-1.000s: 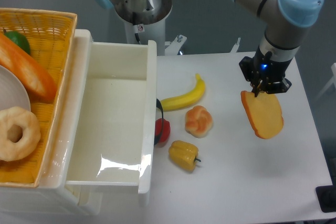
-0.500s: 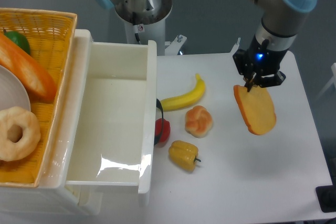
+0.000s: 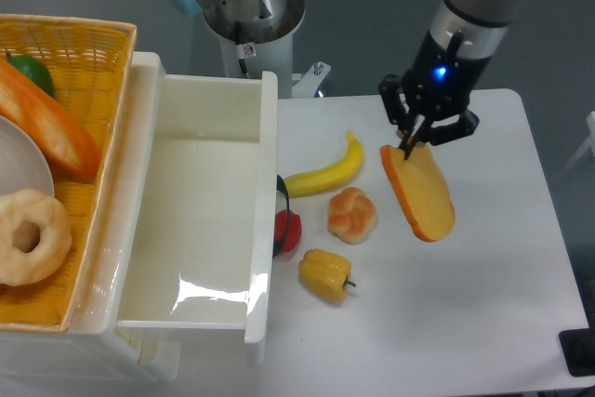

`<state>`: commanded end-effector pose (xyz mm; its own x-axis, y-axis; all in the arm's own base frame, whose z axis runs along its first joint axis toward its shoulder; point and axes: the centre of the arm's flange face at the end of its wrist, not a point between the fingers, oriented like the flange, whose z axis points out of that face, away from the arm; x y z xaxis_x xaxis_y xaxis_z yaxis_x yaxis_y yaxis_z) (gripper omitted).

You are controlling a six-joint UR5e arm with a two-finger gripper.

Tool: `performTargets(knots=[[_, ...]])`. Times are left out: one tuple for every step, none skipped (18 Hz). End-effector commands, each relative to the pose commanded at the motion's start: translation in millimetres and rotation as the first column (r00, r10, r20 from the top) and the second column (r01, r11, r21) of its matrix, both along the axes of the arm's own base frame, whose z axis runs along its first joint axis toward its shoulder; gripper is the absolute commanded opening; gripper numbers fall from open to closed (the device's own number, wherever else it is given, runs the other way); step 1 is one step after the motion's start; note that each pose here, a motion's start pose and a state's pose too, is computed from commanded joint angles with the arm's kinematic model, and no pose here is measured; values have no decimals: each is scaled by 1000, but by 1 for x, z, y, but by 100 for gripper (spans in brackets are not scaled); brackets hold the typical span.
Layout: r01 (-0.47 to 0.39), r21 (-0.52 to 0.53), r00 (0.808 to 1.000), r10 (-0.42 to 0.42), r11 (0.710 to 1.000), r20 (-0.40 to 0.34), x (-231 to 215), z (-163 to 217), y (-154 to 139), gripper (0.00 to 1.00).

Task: Place the bread slice in the upper white drawer
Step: 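Carry the bread slice over the banana into the open white drawer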

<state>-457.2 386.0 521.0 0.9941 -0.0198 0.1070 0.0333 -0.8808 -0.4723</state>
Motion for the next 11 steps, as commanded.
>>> performTargets(knots=[[-10,23,1000,9,1000,10,3,5,1,0],[-13,40,1000,12,999,18,8,9,4,0],[-18,52,999,16,998,28,13,12,9,0],[-33,55,999,31,998,43,16,12,13,0],[-47,64,997,43,997,57,21,15,17,0],[-52,77,996,47,996,70,27,18,21,0],[-70,92,994,62,993,93,31,21,24,0],[-106,103,987,92,989,131,33,23,27,0],[-129,111,981,110,985,159,35,23,30,0],[-132,109,978,112,985,177,40,21,34,0],[-128,107,976,106,986,192,48,19,41,0]])
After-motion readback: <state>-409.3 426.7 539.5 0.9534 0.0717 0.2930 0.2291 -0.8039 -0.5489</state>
